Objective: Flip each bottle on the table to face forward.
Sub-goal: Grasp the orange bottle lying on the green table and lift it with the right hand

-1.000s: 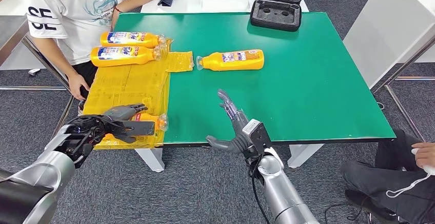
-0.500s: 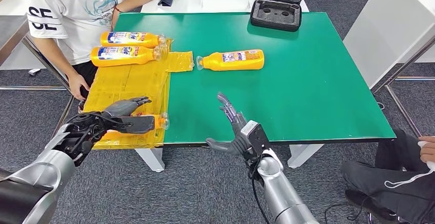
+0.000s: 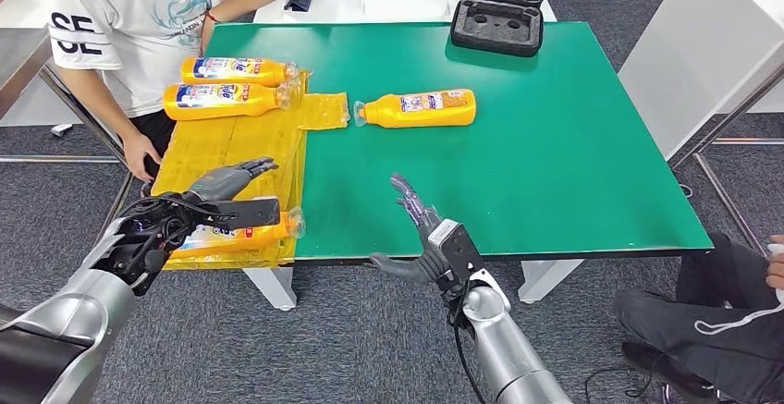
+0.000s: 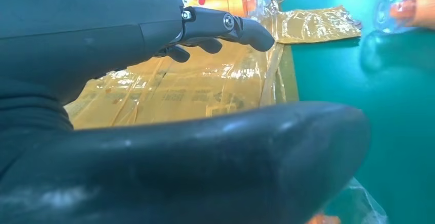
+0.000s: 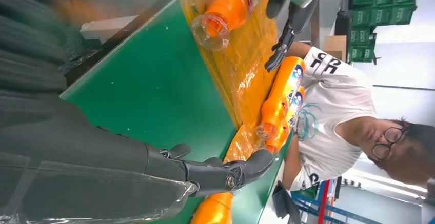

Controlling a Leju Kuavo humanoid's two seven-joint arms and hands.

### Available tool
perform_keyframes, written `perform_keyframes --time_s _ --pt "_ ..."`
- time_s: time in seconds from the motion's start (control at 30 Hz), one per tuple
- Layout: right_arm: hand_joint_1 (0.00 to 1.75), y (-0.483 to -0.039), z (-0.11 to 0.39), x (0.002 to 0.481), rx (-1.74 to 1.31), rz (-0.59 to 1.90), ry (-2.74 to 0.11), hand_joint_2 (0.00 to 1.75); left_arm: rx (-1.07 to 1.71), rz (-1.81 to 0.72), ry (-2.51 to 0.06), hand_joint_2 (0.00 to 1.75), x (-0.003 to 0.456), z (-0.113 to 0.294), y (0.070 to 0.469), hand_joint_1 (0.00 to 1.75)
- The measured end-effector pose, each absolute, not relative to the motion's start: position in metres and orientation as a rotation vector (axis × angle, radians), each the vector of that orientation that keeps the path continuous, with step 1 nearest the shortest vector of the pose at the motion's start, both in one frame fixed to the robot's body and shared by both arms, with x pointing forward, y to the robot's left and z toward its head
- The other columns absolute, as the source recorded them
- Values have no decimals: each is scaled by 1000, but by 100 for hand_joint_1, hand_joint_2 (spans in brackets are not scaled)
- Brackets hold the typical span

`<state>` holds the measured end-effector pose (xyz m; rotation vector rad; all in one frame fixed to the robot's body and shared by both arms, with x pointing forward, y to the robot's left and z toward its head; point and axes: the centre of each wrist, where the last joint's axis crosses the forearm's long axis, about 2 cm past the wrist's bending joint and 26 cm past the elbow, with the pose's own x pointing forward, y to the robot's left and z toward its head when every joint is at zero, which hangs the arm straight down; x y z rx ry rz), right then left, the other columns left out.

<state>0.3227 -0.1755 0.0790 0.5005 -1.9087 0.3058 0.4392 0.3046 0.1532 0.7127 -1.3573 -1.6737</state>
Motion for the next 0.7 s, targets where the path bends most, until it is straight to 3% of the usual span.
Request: perform_keyframes --time_s 0.23,0.37,0.7 --pt "0 -176 76 318 477 322 -1897 175 807 -1469 -1597 0 441 165 301 0" --pt "0 -177 84 320 397 374 -1919 175 770 -1114 -1883 175 435 174 284 0" --pt "0 -194 139 363 166 441 -2069 175 567 -417 -2218 175 395 163 252 0"
